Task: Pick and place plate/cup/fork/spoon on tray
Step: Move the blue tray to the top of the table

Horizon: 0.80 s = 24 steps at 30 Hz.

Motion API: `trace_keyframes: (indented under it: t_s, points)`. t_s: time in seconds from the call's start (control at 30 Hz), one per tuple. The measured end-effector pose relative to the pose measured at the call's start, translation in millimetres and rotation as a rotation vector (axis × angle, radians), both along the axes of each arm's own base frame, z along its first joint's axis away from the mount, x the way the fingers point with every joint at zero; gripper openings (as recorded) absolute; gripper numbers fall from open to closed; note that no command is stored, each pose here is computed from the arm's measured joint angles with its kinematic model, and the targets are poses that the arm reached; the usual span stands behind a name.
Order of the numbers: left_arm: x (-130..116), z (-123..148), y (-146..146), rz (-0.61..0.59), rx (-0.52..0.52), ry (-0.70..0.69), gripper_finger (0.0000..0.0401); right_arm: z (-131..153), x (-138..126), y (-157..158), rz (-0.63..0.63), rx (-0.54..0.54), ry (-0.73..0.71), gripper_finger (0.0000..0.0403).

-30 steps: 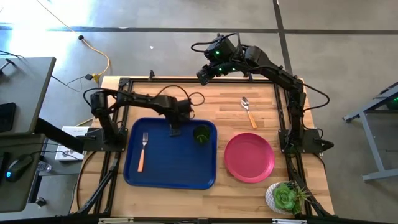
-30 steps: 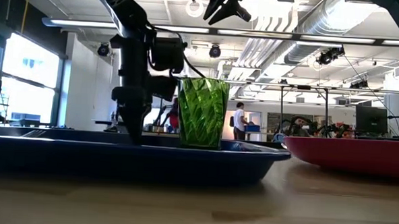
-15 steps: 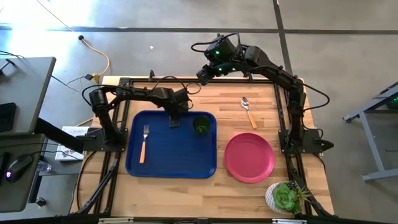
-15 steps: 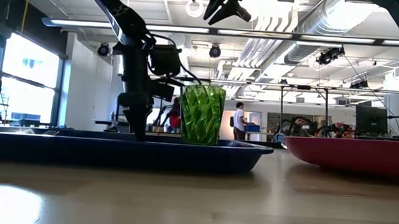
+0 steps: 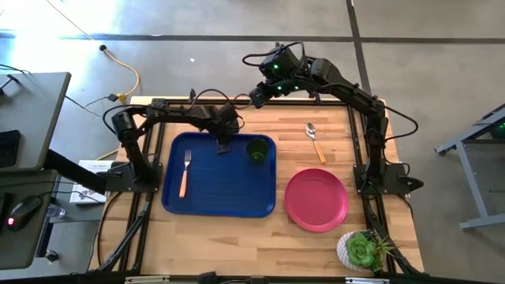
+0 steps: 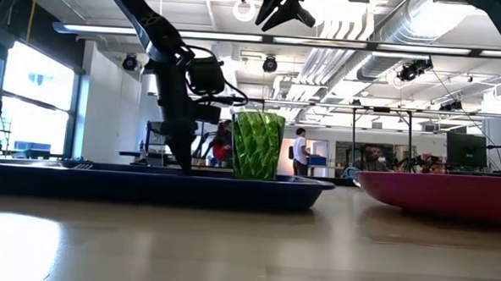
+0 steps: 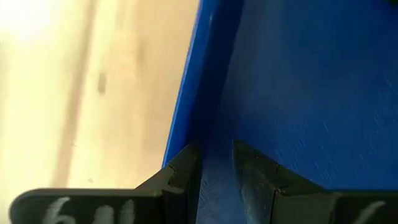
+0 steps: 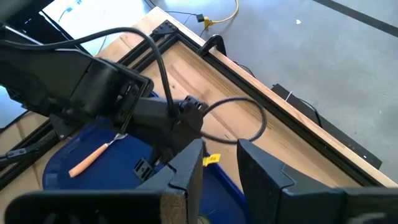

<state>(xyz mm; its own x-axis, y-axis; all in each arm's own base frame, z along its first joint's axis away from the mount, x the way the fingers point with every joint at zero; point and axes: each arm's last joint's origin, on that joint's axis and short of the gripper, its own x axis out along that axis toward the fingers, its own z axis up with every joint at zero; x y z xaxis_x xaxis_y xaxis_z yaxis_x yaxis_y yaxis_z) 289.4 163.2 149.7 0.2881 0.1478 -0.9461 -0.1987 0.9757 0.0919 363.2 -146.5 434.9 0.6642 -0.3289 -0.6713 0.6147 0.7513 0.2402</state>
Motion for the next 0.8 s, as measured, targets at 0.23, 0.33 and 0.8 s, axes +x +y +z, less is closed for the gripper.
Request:
trace_keyframes:
  t_s: [0.23,0.33,0.8]
  points:
    - [-6.1,1.7,19.2,0.064,0.043,-0.035,0.0081,0.0,0.1,0.1,0.004,0.003,-0.001,0.0092]
    - [-9.4,2.2,26.3,0.085,0.050,-0.045,0.0081,0.0,0.1,0.2,0.004,0.003,-0.001,0.0092]
    - [-19.6,6.4,54.0,0.124,0.123,-0.111,0.0081,0.0,0.1,0.2,0.005,0.005,-0.002,0.0092]
